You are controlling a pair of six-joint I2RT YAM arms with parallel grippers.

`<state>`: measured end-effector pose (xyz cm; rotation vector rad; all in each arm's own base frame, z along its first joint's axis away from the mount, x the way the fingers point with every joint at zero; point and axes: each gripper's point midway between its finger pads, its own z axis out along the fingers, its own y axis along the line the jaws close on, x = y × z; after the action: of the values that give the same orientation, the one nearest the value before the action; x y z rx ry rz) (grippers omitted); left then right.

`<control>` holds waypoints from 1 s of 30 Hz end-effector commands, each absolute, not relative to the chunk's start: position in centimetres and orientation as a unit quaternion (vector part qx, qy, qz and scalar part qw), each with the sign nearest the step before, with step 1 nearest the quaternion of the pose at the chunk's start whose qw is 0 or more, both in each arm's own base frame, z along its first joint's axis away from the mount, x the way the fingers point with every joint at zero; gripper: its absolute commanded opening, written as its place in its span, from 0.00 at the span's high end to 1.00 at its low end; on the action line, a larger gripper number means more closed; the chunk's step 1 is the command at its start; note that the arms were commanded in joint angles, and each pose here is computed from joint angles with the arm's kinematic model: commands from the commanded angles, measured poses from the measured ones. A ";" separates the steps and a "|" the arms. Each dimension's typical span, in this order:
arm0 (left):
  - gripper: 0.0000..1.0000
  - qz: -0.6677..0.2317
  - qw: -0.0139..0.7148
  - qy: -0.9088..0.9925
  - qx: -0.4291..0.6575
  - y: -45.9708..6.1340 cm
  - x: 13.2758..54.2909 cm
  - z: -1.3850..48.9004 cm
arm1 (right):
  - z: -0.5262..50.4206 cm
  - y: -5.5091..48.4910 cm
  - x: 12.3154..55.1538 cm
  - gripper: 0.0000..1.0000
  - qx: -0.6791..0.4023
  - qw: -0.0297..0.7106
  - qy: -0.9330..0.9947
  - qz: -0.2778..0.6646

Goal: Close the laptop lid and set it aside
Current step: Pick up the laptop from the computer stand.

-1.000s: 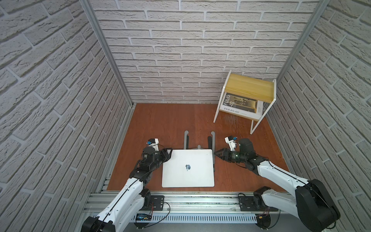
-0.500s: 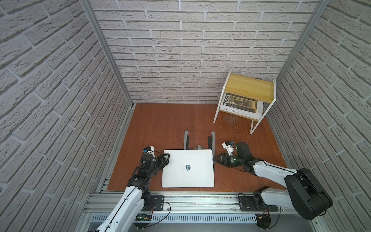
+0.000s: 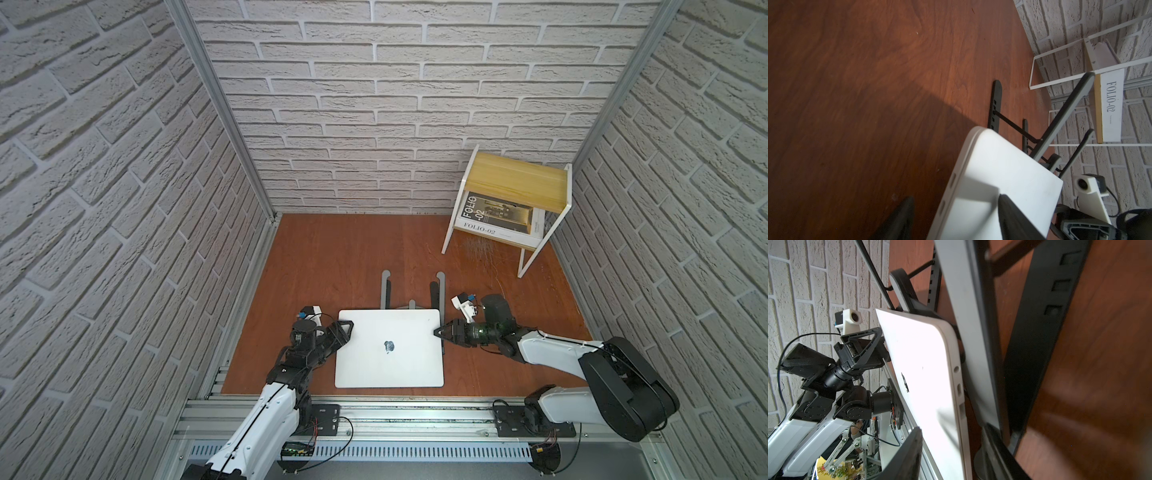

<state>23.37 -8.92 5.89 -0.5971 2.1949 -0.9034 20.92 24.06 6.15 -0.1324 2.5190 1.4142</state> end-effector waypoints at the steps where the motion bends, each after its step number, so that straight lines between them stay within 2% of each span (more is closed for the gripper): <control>1: 0.33 -0.356 0.359 0.834 -0.221 -8.9 23.7 6.5 | 7.1 25.6 21.7 0.50 -0.061 0.139 0.851 0.503; 19: 0.33 -0.350 0.369 0.830 -0.229 -8.4 23.2 6.3 | 11.1 28.3 21.6 0.69 -0.064 0.143 0.818 0.553; 30: 0.32 -0.349 0.375 0.827 -0.232 -8.3 23.1 6.3 | 12.9 29.5 21.8 0.74 -0.063 0.152 0.804 0.571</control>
<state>22.76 -7.51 5.06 -0.6391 2.1646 -0.8280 20.80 27.51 8.60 -0.0819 2.4769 1.5394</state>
